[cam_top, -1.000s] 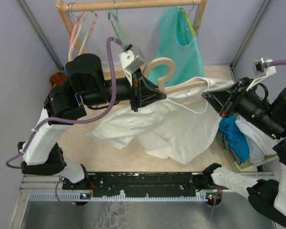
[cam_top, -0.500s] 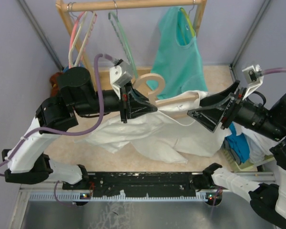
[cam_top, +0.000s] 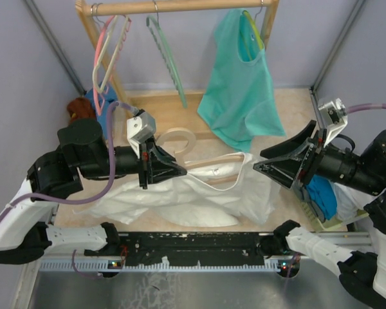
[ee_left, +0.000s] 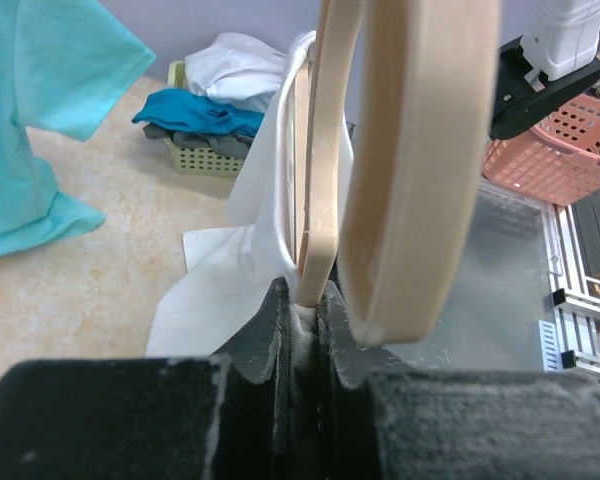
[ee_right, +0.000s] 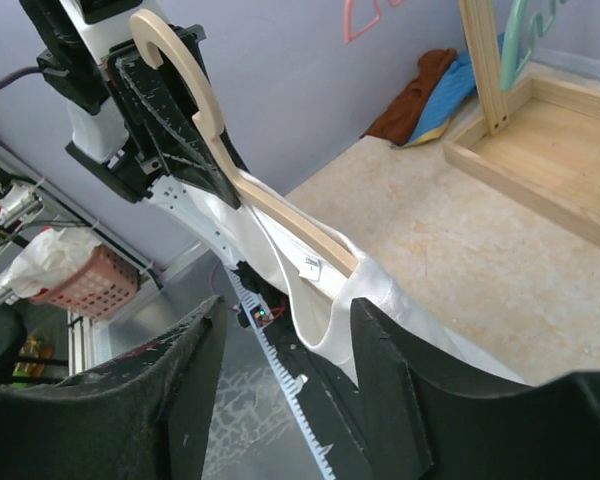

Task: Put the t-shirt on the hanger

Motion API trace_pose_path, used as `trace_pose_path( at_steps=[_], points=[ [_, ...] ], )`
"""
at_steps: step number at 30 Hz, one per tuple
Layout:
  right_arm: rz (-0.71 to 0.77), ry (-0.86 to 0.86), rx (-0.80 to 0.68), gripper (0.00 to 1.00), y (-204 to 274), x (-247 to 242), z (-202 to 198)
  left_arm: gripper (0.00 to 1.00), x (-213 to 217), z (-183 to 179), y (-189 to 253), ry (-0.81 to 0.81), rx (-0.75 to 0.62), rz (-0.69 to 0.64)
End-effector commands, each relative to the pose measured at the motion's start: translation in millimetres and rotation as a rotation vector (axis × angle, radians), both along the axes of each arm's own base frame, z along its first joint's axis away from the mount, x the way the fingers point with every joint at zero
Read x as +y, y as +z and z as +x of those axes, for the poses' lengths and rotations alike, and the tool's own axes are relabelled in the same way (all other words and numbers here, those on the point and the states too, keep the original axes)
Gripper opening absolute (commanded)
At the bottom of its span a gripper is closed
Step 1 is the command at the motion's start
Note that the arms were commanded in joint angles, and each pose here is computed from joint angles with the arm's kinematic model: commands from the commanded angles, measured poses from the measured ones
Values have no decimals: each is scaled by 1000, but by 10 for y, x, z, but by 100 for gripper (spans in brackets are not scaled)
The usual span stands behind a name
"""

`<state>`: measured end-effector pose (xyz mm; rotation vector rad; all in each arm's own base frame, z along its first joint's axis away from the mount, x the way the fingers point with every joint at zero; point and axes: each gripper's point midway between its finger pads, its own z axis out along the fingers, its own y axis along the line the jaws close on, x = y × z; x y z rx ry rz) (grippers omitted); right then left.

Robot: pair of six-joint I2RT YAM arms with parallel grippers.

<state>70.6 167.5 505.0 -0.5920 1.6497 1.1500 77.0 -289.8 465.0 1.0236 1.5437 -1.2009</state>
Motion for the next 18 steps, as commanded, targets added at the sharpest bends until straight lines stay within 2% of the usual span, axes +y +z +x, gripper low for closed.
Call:
trace_pose_path(
  at_steps=[1,6,7,8,9,12,18],
  points=[
    [24,29,-33,50,20,65,26,0,74,-14,61,20,8,-31],
    [-17,-23,-3,48,-116,48,153,0,60,-5,64,19,1,-29],
    [-35,-46,-6,38,-140,11,172,0,61,-4,58,20,2,-23],
    [-58,-79,-5,32,-179,-36,206,0,62,-3,57,19,1,-18],
    [-78,-113,-7,31,-212,-87,240,0,62,-2,55,19,2,-14],
    [-107,-191,-24,31,-262,-217,289,0,56,-24,60,7,11,-9],
    [-142,-215,-32,40,-406,-307,257,0,43,-99,45,-31,35,-4]
  ],
)
